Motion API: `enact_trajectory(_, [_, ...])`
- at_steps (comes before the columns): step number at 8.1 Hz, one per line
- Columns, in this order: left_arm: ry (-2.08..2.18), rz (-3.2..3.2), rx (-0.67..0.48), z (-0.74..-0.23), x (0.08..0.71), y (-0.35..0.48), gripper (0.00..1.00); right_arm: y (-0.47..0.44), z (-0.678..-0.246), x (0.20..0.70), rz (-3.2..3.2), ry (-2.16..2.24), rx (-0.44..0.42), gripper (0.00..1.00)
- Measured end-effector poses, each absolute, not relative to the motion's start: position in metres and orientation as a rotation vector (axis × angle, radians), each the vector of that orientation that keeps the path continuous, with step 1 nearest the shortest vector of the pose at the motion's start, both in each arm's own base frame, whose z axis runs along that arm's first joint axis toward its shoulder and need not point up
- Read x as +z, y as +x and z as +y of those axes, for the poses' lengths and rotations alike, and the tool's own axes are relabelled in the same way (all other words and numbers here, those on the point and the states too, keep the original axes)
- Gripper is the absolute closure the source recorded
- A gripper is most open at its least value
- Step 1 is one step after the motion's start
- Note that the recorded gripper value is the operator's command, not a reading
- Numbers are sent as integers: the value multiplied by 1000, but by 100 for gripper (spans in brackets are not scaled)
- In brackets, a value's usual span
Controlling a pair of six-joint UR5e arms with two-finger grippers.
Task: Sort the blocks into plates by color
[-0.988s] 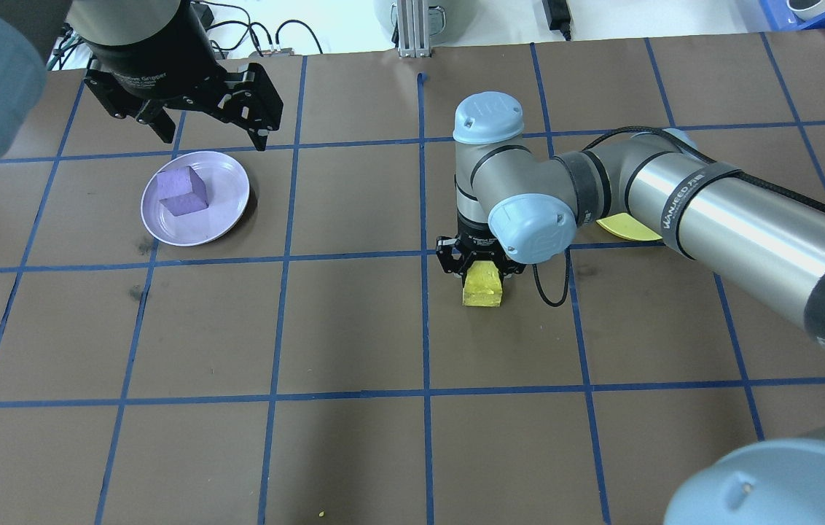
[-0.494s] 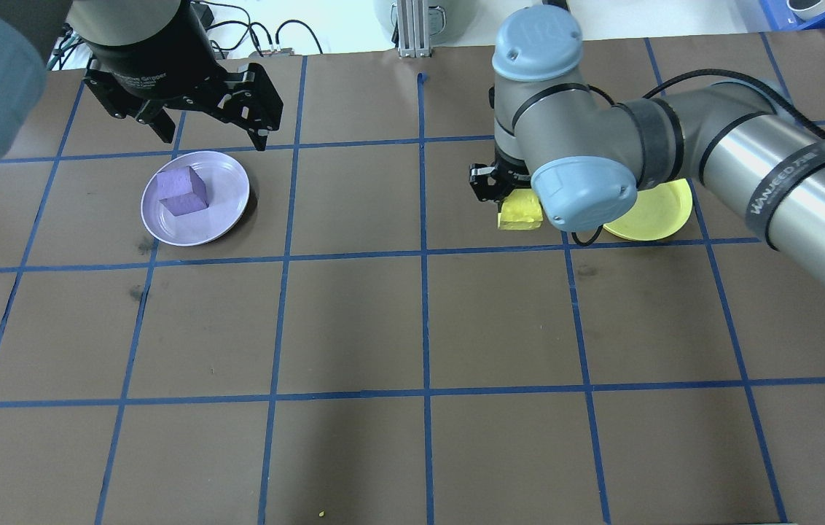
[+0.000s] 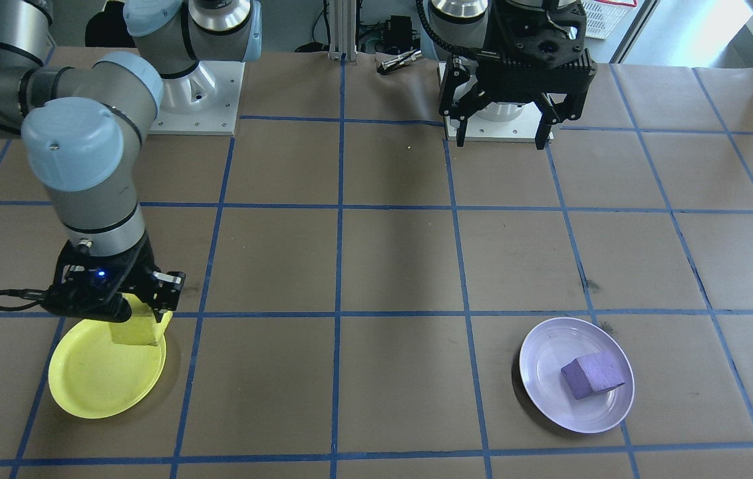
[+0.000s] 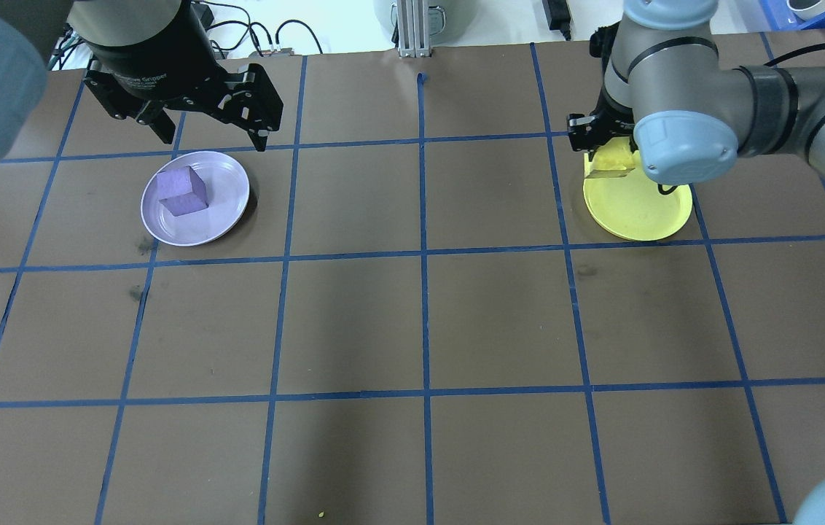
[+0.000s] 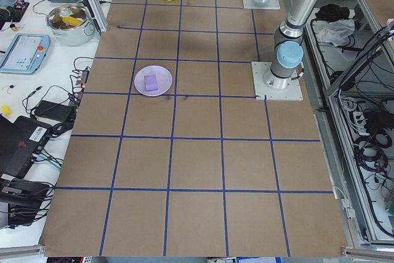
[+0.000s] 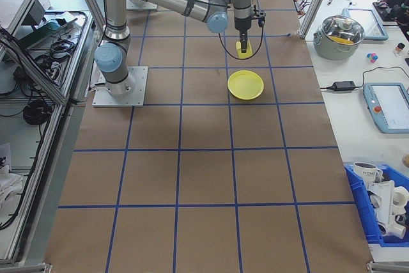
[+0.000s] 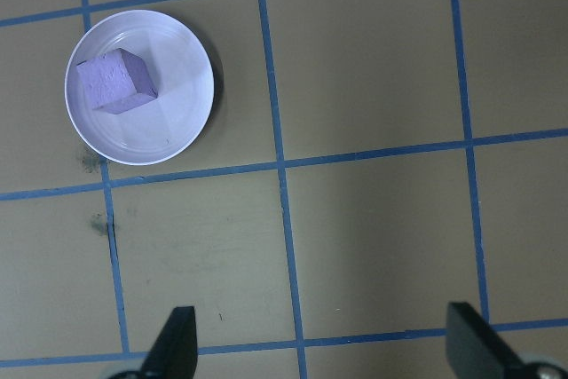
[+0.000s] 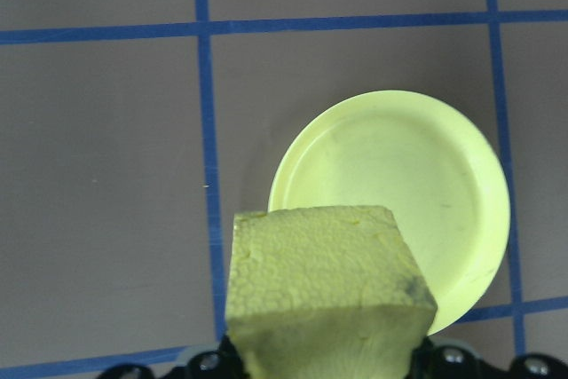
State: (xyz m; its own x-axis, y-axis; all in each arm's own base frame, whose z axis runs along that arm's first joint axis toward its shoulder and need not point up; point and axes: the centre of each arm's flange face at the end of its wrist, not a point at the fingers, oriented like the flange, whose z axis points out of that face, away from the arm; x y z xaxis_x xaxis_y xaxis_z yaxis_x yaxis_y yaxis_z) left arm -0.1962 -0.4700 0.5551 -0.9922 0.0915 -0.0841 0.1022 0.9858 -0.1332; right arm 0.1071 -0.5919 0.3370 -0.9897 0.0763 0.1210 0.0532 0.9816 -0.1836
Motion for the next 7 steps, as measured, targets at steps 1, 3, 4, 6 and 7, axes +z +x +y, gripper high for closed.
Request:
enact_trajectory(1, [149, 3053, -211, -470, 555, -196, 0, 78, -601, 328, -2990, -52, 259, 100])
enact_trajectory(3, [147, 3053, -211, -470, 555, -196, 0, 50, -617, 294, -2978, 16, 207, 100])
enact_trajectory(4, [145, 3053, -211, -470, 555, -196, 0, 44, -622, 273, -2971, 36, 160, 62])
enact_trajectory(6, [143, 3053, -211, -470, 555, -196, 0, 40, -626, 250, -2967, 72, 104, 1])
enact_trajectory(7, [143, 3053, -211, -470, 555, -196, 0, 39, -627, 248, -2965, 89, 98, 0])
